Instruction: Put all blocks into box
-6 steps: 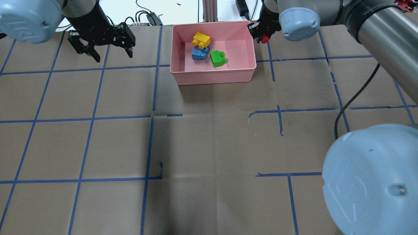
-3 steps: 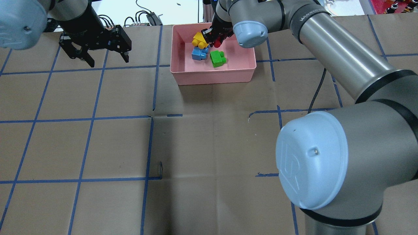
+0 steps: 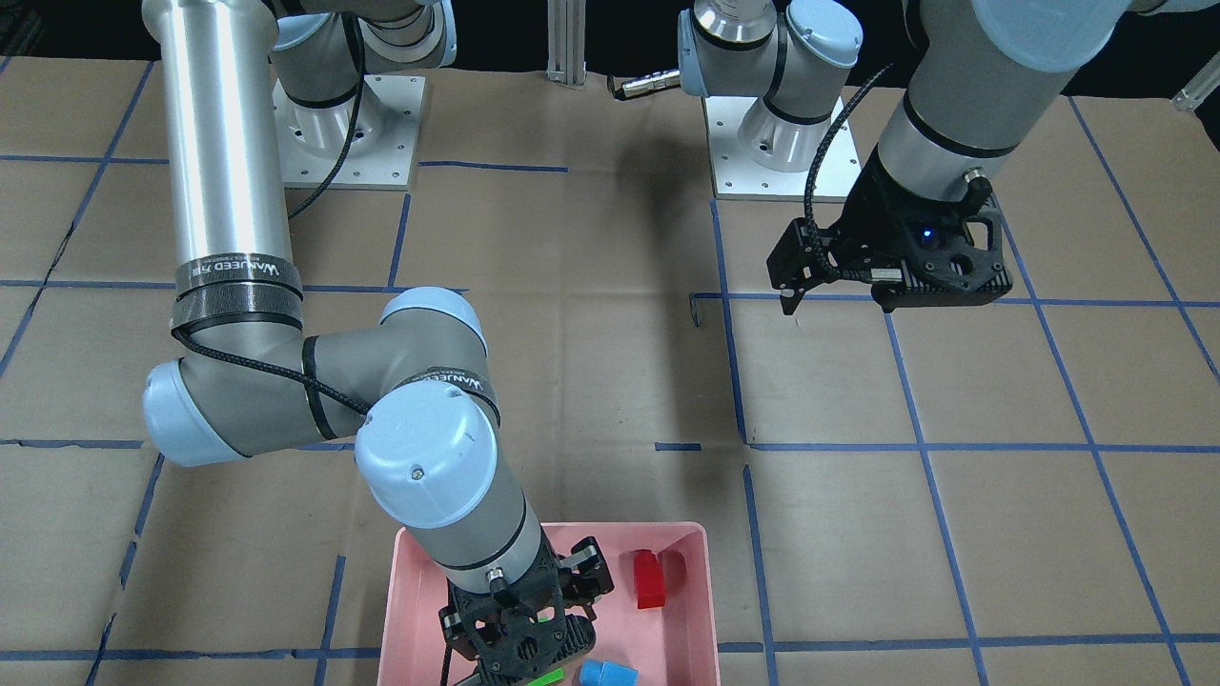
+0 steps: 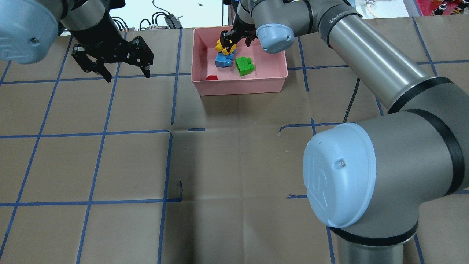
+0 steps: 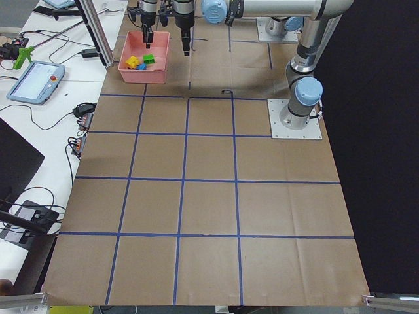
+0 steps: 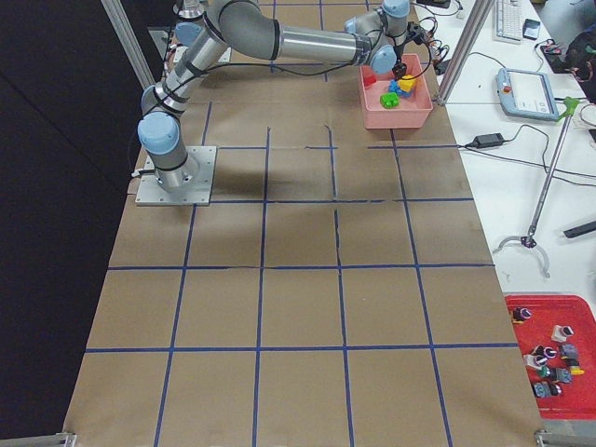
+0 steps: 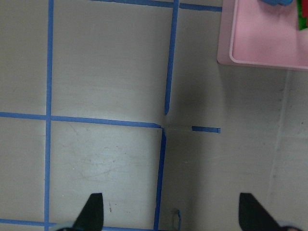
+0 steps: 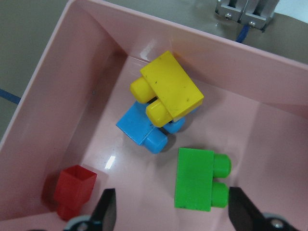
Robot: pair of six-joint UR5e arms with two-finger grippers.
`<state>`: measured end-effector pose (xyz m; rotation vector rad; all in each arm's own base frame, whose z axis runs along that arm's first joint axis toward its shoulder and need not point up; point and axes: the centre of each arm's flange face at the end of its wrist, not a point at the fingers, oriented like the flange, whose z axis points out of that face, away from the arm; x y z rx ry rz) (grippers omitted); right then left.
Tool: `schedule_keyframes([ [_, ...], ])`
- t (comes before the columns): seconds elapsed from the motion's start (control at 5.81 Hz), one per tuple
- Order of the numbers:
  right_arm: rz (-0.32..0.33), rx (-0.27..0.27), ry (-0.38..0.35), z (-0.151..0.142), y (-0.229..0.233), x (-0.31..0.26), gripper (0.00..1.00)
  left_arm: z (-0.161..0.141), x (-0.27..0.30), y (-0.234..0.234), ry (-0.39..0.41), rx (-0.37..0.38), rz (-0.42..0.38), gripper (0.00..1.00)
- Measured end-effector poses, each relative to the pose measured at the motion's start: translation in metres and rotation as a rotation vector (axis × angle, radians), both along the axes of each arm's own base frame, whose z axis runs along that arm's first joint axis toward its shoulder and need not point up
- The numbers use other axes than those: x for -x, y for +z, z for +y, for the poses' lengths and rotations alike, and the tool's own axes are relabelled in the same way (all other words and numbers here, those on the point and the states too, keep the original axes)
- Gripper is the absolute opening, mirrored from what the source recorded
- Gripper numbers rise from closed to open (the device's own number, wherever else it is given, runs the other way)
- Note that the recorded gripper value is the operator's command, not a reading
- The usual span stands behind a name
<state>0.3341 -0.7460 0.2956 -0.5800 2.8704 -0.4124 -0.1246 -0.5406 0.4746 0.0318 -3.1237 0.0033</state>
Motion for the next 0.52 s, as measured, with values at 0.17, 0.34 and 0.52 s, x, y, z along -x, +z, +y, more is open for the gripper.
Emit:
schedule_keyframes([
  [0.17, 0.003, -0.008, -0.01, 0.0, 0.003, 0.008, 1.0, 0.0, -0.002, -0.003, -0.046, -0.003, -0.004, 1.0],
  [0.34, 0.01, -0.03, -0.039, 0.001, 0.021, 0.032, 1.0, -0.001, -0.005, -0.005, -0.063, -0.004, -0.007, 1.0],
  [0.52, 0.022, -0.086, -0.078, 0.007, 0.047, 0.065, 1.0, -0.002, -0.006, -0.005, -0.065, -0.002, -0.008, 1.0],
])
